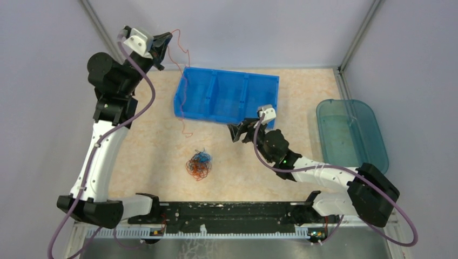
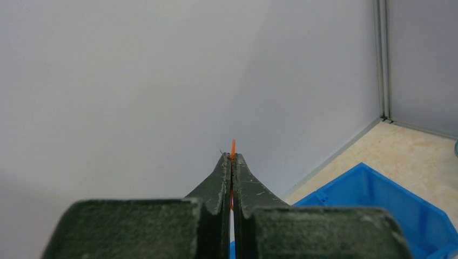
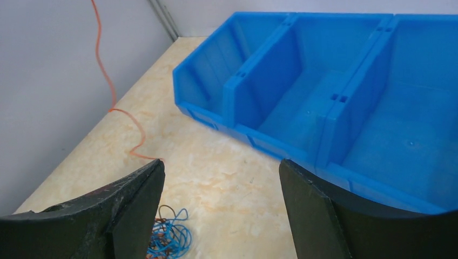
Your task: Untangle the cables
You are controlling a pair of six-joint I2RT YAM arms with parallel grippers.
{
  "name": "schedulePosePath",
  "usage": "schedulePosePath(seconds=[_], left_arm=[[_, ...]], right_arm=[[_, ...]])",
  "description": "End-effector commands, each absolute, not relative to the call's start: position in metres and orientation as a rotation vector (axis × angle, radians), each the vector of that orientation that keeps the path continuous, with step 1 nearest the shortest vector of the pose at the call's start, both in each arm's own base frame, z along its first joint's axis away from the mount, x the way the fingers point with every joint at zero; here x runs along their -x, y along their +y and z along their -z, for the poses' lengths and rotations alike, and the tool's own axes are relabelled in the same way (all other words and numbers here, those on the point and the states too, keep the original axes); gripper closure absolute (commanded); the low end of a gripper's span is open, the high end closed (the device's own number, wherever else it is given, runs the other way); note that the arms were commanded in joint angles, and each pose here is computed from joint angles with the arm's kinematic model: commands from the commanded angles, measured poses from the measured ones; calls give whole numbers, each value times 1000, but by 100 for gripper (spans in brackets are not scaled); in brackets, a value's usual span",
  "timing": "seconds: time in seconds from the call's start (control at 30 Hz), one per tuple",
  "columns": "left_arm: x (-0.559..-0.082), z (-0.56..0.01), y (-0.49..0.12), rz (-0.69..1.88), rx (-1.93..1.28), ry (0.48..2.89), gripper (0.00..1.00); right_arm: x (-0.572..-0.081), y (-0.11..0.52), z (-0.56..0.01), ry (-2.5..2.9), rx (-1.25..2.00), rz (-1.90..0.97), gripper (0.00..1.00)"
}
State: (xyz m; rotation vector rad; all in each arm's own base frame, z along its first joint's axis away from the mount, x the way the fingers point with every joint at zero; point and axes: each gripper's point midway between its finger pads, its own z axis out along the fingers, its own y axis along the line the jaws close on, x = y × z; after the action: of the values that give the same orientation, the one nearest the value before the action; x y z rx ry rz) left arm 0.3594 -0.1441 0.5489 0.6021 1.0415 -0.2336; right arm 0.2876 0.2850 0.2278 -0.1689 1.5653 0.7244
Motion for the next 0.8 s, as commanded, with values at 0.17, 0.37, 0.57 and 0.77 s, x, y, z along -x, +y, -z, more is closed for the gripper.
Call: schedulePosePath(seconds=[0.17,0.37,0.57,0.77], left_arm=[[-392,-565,-141,139,-591,981,100],[-401,-572,-137,72,-591,944,100],[-419,-564,-137,11,-616,936,100],[-447,-539,-140,-7,-636,983,100]], right_arm=[[-287,274,-235,1552,118,-721,22],[-286,275,-231,1562,120,-728,22],[-286,274,-227,1569,117,-729,23],[-287,272,-226,1569,111,-720,23]])
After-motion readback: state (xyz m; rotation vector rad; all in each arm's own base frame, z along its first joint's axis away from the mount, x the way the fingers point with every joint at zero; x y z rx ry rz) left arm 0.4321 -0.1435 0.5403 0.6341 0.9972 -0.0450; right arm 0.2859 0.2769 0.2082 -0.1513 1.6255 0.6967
